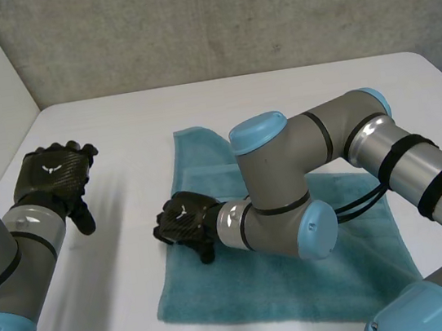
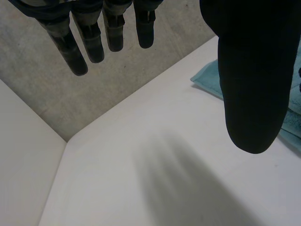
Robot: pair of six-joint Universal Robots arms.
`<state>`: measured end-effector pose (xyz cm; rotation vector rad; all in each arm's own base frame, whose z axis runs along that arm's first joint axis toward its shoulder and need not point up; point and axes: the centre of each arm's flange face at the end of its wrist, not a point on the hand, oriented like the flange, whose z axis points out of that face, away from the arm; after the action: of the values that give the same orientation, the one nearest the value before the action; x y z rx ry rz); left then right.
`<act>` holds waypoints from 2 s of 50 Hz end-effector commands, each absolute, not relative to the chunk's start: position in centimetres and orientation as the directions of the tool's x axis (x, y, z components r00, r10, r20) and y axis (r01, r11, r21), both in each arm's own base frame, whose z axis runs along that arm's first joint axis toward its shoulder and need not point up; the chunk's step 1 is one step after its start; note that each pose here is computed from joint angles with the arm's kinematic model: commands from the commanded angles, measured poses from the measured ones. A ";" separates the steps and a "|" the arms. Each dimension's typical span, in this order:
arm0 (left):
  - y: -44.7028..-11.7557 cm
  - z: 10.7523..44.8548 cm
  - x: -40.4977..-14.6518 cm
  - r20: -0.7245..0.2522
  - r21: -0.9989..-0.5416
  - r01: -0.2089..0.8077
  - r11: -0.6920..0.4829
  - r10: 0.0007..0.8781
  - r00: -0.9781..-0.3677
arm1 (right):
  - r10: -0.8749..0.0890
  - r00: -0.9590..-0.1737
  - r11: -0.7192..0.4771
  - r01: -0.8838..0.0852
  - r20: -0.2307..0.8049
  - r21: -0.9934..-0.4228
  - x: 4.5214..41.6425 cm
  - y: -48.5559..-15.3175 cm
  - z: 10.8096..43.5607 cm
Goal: Fold the laundry
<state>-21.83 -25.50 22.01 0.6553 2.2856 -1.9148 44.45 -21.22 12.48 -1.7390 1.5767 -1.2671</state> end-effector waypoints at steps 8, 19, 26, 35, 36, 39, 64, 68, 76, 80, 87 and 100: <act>-25.4 22.0 -21.9 -0.335 -0.918 0.377 0.124 0.267 -0.903 | -0.940 -0.109 -0.220 -0.531 0.324 -0.818 44.2 -21.5 12.5; -25.5 21.8 -21.8 -0.335 -0.917 0.378 0.127 0.267 -0.904 | -0.932 -0.137 -0.216 -0.537 0.337 -0.816 43.9 -21.9 13.2; -26.2 21.7 -22.3 -0.328 -0.928 0.363 0.080 0.286 -0.900 | -0.914 -0.212 -0.196 -0.516 0.346 -0.834 42.7 -22.1 17.7; -26.9 19.5 -24.3 -0.310 -0.929 0.366 0.046 0.441 -0.842 | -0.867 -0.369 -0.176 -0.401 0.335 -0.899 38.9 -22.9 25.4; -27.0 18.9 -24.7 -0.302 -0.929 0.367 0.045 0.481 -0.823 | -0.857 -0.385 -0.188 -0.383 0.342 -0.904 38.3 -22.7 26.5; -27.1 18.0 -25.6 -0.285 -0.930 0.366 0.035 0.560 -0.778 | -0.838 -0.409 -0.222 -0.347 0.361 -0.911 37.1 -21.9 28.9; -26.5 13.8 -28.4 -0.212 -0.917 0.395 0.051 0.777 -0.592 | -0.672 -0.601 -0.287 -0.328 0.434 -0.900 30.5 -22.4 34.4; -28.4 14.6 -27.9 -0.224 -0.928 0.365 0.073 0.674 -0.704 | -0.641 -0.636 -0.250 -0.355 0.429 -0.901 29.2 -23.9 33.7; -31.6 18.9 -26.9 -0.199 -0.979 0.200 -0.044 0.430 -0.881 | -0.642 -0.656 -0.125 -0.421 0.397 -0.898 27.7 -26.6 30.1; -33.0 20.3 -27.9 -0.198 -0.976 0.138 -0.168 0.419 -0.886 | -0.629 -0.660 -0.118 -0.442 0.411 -0.889 28.3 -28.9 28.7; -36.5 26.1 -30.0 -0.199 -0.916 0.043 -0.399 0.360 -0.912 | -0.434 -0.763 -0.306 -0.375 0.479 -0.875 29.5 -34.3 32.6; -34.2 43.3 -28.0 -0.051 -0.565 -0.133 -0.814 0.195 -0.979 | -0.207 -0.942 -0.730 -0.032 0.265 -0.683 28.0 -34.4 44.1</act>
<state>-29.40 -36.39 39.03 0.3168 1.1964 -3.0831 29.53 -36.80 41.92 -0.6780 1.2744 -2.8153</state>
